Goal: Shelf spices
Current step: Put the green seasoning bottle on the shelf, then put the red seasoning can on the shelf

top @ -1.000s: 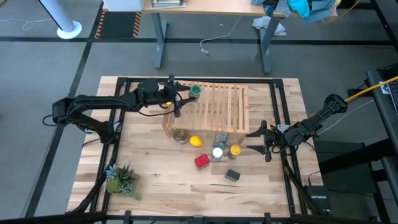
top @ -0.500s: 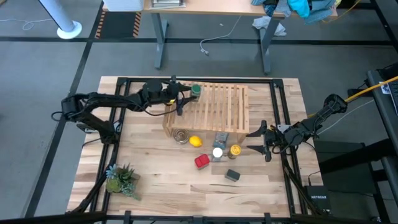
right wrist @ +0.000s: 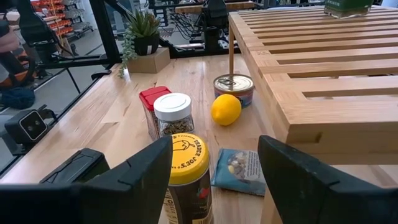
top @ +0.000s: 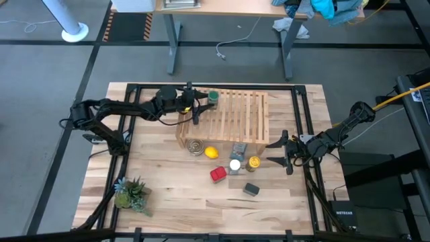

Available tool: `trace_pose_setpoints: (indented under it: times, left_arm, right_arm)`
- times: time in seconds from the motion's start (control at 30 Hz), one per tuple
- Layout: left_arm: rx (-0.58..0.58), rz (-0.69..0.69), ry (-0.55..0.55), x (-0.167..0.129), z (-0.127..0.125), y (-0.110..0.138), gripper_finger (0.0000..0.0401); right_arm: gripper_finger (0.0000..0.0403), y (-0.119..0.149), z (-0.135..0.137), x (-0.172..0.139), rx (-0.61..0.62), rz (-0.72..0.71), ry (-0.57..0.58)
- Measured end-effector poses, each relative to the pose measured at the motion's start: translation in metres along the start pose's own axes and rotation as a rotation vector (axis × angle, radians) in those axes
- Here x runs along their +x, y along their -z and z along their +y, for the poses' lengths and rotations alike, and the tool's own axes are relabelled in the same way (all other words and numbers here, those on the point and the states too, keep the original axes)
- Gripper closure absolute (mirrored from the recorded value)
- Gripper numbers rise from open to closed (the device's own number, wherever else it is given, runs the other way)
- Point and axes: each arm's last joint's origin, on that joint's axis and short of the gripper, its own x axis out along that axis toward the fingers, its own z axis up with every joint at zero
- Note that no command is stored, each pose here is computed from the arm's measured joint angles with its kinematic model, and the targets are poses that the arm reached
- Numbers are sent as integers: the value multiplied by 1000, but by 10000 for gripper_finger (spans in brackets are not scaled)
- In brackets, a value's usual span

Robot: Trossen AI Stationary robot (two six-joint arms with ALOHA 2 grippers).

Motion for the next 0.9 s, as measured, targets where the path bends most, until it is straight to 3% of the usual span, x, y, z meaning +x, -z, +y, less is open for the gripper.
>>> trace_pose_setpoints:
  times: [0.1,0.33,0.67,0.9]
  left_arm:
    - [-2,3,0,0,0,0,204]
    - [-8,21,2,0,0,3,118]
    - [-1,-21,-22,-4,0,-7,109]
    - [13,-85,-44,-20,1,-32,108]
  right_arm:
    - [159,0,0,0,0,1,-2]
    - [159,0,0,0,0,2,-6]
    - [159,0,0,0,1,2,-8]
    - [159,0,1,0,8,6,-26]
